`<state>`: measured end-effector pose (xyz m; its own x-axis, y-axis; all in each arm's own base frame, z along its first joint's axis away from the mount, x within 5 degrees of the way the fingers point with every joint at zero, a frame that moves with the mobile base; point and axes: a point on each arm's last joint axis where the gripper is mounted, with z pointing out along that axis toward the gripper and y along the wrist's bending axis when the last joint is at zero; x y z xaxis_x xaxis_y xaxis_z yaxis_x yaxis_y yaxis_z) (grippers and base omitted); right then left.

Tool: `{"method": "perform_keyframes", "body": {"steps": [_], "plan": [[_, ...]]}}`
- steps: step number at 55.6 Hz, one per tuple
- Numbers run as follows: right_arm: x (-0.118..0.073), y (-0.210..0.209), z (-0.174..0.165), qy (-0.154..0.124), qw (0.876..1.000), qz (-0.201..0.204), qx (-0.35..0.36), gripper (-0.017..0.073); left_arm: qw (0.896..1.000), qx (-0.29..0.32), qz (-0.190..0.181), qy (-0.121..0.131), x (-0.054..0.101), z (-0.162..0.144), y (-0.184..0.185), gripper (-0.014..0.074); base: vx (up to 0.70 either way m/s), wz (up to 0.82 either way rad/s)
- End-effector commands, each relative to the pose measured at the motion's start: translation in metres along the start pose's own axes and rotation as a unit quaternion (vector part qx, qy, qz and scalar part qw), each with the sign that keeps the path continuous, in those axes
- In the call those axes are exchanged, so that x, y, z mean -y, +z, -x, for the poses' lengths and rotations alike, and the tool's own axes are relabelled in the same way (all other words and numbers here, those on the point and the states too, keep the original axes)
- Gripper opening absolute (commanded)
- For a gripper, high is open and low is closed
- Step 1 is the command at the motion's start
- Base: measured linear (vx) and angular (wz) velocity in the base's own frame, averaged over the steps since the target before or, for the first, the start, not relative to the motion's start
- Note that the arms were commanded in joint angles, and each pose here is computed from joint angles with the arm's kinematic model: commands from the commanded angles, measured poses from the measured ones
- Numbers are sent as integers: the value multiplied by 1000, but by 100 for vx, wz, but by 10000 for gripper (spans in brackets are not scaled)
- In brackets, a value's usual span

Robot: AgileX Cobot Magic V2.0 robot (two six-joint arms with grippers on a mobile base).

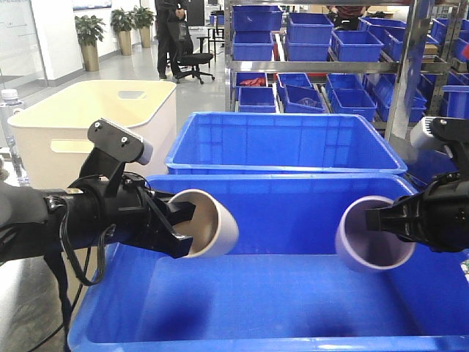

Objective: Grab cup from conveyor and place in blue bin

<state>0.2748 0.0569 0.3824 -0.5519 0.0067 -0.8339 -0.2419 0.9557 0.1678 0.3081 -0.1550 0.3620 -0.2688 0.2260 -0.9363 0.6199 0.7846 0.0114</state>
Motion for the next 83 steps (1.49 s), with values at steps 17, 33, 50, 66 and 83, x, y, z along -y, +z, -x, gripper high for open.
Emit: {"method": "perform_keyframes", "body": {"steps": [17, 33, 50, 66, 83], "plan": [[-4, -23, 21, -10, 996, -1, 84, 510, 997, 68, 24, -7, 0, 29, -19, 461, 0, 0], [-11, -59, 27, -17, 990, 2, 139, 477, 985, 161, 54, -25, 5, 61, -75, 282, 0, 0], [-13, -68, 27, -19, 989, 3, 147, 415, 973, 223, 59, -13, 15, 78, -126, 41, 0, 0], [-13, -68, 27, -19, 989, 3, 147, 365, 954, 281, 103, -16, 20, 65, -175, -8, 0, 0], [-13, -68, 27, -19, 989, 3, 147, 321, 954, 274, 122, -23, 33, -7, -211, -8, 0, 0]]}}
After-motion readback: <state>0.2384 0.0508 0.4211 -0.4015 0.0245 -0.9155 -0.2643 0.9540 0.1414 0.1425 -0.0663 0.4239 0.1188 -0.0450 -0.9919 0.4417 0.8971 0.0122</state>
